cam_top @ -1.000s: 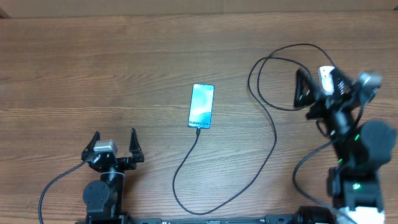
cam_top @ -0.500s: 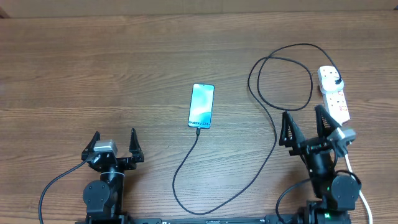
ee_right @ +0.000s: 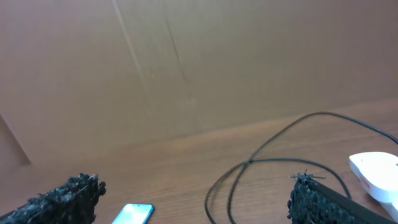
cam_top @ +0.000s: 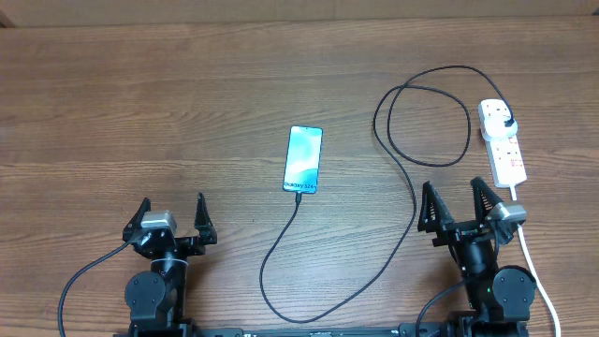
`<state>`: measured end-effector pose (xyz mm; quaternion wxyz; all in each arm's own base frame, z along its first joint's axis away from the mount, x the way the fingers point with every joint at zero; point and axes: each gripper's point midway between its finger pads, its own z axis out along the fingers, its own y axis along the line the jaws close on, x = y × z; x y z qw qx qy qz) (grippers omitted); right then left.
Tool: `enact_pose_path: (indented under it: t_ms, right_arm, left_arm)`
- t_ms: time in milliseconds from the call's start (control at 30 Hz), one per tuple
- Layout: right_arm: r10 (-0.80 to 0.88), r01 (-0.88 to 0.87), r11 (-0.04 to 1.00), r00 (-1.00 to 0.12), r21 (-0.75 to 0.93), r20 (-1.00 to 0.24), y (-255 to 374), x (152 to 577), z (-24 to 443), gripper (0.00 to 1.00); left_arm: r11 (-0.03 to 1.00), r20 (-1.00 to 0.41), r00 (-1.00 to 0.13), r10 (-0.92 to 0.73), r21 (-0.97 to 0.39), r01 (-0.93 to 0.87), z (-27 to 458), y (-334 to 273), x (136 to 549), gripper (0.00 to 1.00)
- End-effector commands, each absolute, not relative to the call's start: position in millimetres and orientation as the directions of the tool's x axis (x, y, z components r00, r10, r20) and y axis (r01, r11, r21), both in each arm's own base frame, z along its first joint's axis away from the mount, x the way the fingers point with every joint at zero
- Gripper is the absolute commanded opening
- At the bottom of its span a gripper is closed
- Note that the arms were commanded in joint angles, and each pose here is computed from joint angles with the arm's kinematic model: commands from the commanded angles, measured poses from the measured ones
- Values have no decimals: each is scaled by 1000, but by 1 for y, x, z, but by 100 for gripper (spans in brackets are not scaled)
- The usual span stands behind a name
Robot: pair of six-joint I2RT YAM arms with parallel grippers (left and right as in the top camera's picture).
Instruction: Plug charger to phone and switch on socket
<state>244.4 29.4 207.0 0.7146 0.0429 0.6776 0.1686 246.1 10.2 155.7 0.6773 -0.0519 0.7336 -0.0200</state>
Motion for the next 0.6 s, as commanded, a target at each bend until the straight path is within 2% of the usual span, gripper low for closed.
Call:
enact_pose_path:
  t_ms: [0,200,567]
  right_arm:
    - [226,-170,961,27,219,-974,29,241,202,100]
    - [187,-163,968,-50,193,-981,30,244,172,100]
    - [144,-183,972,-39,149,-989,33,243,173,100]
  left_arm:
    - [995,-994,-73,-85,-81,-57,156,12,246,100]
    - [995,-994,-73,-85,-81,-57,156,12,246,100]
    - [995,-994,-73,-85,-81,-57,156,12,246,100]
